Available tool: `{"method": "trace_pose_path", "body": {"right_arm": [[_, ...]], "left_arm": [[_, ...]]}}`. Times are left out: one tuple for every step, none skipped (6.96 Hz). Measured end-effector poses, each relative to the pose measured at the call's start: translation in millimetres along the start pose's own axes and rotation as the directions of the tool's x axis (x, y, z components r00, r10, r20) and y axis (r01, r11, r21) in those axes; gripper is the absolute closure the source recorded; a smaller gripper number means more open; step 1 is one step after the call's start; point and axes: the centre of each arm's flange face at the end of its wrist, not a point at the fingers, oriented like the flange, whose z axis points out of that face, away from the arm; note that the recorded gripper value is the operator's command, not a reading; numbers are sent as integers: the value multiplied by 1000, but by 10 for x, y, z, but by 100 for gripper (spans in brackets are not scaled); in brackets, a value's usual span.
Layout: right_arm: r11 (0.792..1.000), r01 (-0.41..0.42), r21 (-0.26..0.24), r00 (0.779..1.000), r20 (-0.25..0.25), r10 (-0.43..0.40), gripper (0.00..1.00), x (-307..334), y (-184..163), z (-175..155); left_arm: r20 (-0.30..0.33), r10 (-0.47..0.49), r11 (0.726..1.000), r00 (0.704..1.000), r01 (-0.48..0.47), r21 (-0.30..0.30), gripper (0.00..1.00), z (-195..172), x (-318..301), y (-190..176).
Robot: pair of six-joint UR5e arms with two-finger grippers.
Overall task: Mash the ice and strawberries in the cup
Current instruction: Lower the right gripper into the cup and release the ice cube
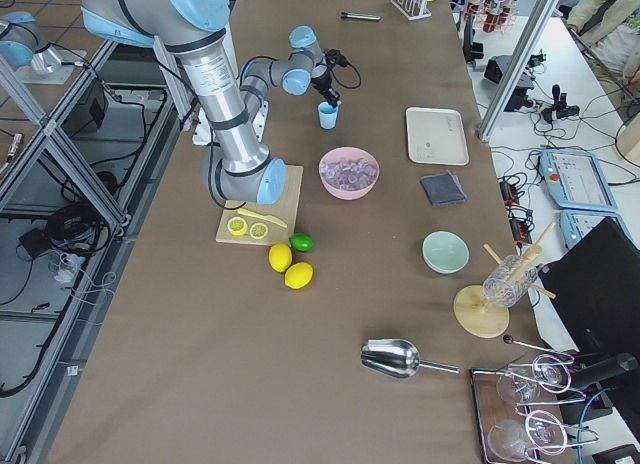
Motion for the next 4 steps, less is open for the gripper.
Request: {"method": "trace_pose_path", "body": {"right_arm": [[1000, 0, 1, 1000, 3, 0, 100, -19, 6, -10], [1000, -1, 1, 1000, 7, 1, 100, -48, 21, -10], [1000, -1, 0, 1000, 10, 1, 100, -79, 36, -10], [1000, 0, -2, 1000, 12, 0, 100, -100, 49, -7]], "left_arm": [[0, 1, 1000, 1000, -1, 0, 2, -1, 1, -1], [0, 1, 1000, 1000, -1, -1, 1, 8, 2, -2], [-1, 1, 1000, 1000, -1, -3, 2, 19, 1, -1], [-1, 2, 1000, 1000, -2, -4, 2, 25, 5, -1]]}}
